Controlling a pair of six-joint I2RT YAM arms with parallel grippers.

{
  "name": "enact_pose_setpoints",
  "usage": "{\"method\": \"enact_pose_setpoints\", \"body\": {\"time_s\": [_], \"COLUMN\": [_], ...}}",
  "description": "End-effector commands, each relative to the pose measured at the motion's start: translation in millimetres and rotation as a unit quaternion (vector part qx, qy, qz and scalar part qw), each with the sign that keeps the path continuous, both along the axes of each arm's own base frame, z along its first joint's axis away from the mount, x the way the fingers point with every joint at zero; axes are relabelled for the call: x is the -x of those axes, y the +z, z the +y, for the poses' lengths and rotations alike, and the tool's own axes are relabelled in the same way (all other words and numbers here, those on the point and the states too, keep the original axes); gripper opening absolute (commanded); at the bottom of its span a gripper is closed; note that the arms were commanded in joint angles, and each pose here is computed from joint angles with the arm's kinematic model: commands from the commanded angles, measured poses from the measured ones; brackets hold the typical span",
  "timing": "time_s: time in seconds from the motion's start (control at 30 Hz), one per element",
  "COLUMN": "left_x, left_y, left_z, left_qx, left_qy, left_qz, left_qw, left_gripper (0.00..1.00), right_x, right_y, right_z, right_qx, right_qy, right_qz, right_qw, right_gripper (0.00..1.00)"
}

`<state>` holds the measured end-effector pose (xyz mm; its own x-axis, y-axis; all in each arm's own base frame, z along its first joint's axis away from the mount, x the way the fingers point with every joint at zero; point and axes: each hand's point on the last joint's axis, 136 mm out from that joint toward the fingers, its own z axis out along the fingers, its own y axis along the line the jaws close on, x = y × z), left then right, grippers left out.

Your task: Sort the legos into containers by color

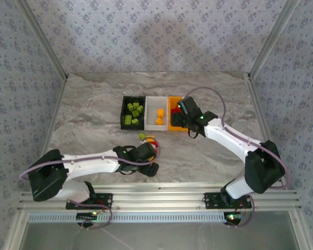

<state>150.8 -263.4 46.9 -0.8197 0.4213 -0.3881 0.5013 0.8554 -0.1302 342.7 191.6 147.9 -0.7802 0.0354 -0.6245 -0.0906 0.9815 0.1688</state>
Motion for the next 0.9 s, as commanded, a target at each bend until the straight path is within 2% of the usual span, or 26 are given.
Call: {"method": "enact_pose_setpoints", "body": {"time_s": [0.0,0.2,0.43,0.53,0.63,0.73,0.87], "left_x": [10.1,24.8,28.5,27.7,22.5,9.9,-30.4], "left_y": [-6.1,-30.4,-28.5,-23.1,-6.8,24.8,82.1], "left_z": [-6.8,0.1,1.1,2.0,4.1,0.8,-3.7], "left_qx": [-0.025,-0.065,-0.064,-0.061,-0.051,-0.019,0.052], "left_qy": [-0.035,-0.044,-0.047,-0.044,-0.036,-0.021,0.026], "left_qz": [0.015,0.05,0.048,0.042,0.022,-0.021,-0.09], "left_qw": [0.999,0.996,0.996,0.996,0.998,0.999,0.994], "left_gripper": [0.82,0.65,0.42,0.36,0.31,0.3,0.29], "right_x": [9.1,20.9,22.2,21.3,22.2,23.7,25.7], "right_y": [17.6,33.9,32.8,30.5,28.6,25.8,17.9], "right_z": [-14.1,-31.6,-40.3,-40.8,-40.9,-42.1,-41.7], "right_qx": [-0.015,-0.027,-0.028,-0.029,-0.03,-0.031,-0.038], "right_qy": [-0.023,-0.038,-0.051,-0.053,-0.055,-0.058,-0.062], "right_qz": [-0.022,-0.045,-0.046,-0.045,-0.043,-0.042,-0.037], "right_qw": [0.999,0.998,0.997,0.997,0.997,0.997,0.997], "right_gripper": [0.72,0.73,0.73,0.73,0.73,0.73,0.73]}}
